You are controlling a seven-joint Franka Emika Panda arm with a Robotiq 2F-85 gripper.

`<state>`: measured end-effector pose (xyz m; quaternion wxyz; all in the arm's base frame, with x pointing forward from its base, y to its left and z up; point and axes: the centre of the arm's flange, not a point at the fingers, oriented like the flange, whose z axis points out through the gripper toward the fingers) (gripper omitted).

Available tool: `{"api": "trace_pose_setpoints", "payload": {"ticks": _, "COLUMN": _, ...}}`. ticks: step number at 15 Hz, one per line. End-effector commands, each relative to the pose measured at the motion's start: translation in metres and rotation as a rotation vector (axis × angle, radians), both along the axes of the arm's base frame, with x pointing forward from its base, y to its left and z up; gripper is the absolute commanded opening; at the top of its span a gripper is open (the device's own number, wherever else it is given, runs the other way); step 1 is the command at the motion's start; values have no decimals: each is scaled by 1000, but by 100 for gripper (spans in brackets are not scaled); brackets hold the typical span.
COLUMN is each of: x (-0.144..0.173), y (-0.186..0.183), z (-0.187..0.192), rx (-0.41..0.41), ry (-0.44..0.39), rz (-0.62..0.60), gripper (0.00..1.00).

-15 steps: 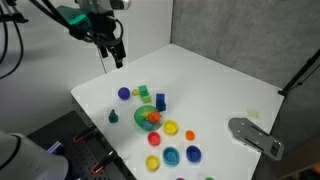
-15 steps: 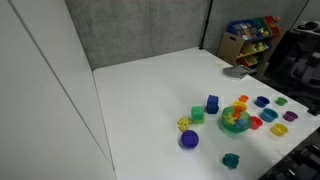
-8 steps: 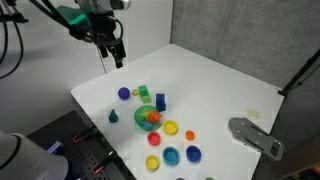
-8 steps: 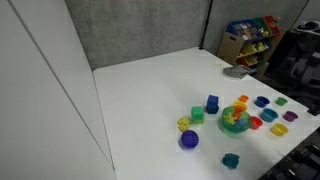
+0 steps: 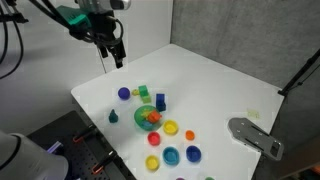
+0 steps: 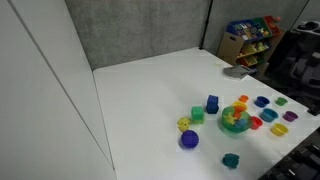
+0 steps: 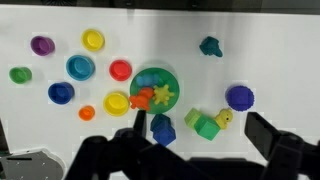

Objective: Put the green bear toy in the green bowl

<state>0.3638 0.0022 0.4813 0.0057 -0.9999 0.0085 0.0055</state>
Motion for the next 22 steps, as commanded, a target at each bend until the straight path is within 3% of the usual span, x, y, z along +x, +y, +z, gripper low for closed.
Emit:
{"api": "trace_pose_setpoints", "payload": {"ticks": 1, "x": 0, "y": 0, "z": 0, "rx": 0, "ry": 0, "rz": 0, "gripper": 100}}
{"api": "trace_pose_setpoints", "payload": {"ticks": 10, "x": 47, "y": 7, "z": -41, "rx": 20, "ry": 27, "rz": 29, "gripper": 100}}
{"api": "trace_pose_setpoints", "payload": {"ticks": 22, "x": 95, "y": 36, "z": -165, "rx": 146, "ry": 217, "rz": 161, "gripper": 100}}
